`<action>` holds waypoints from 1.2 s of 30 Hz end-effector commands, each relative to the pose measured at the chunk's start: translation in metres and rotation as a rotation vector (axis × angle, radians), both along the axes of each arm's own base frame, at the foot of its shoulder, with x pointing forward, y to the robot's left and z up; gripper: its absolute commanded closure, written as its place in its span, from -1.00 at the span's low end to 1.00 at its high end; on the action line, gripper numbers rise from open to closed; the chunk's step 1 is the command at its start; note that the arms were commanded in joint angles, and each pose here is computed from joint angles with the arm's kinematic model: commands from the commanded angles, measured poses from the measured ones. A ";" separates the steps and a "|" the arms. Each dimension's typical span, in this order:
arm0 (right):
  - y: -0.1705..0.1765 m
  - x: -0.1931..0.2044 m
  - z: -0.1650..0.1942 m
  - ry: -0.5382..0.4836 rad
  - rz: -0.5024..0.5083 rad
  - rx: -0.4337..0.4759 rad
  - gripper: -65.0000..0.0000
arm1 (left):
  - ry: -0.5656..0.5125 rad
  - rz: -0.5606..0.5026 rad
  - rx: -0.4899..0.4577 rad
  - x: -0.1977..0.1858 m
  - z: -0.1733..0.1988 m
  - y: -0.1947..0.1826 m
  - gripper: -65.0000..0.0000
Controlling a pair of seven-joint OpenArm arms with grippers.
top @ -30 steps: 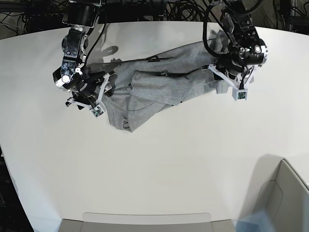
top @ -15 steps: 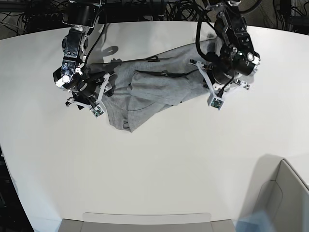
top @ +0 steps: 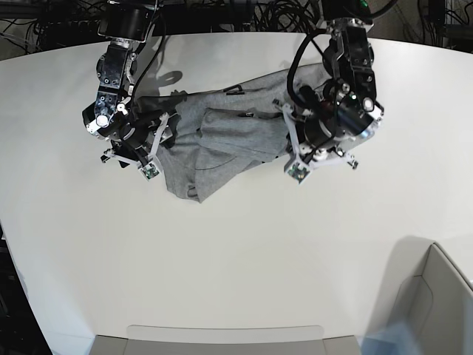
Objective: Fold the T-shirt properly
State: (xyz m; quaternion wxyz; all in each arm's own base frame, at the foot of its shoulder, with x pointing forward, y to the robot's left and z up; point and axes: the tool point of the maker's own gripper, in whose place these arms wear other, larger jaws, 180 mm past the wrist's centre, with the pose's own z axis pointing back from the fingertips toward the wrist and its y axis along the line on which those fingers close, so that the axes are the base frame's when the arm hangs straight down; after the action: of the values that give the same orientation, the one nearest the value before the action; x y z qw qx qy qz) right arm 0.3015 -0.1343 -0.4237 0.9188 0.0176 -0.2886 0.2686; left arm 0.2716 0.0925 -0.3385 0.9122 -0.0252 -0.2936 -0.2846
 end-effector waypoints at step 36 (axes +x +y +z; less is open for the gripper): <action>0.002 -0.018 -0.016 0.108 0.062 -0.109 -0.04 | -0.092 -0.168 -0.118 0.010 0.035 -0.087 0.68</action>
State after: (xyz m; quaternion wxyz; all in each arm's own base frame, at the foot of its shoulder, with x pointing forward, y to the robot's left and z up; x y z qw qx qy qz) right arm 0.3030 -0.1211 -0.4233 0.9123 0.0120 -0.2816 0.2971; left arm 0.2742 0.0019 -0.3128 0.8712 -0.0994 -0.3315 -0.3482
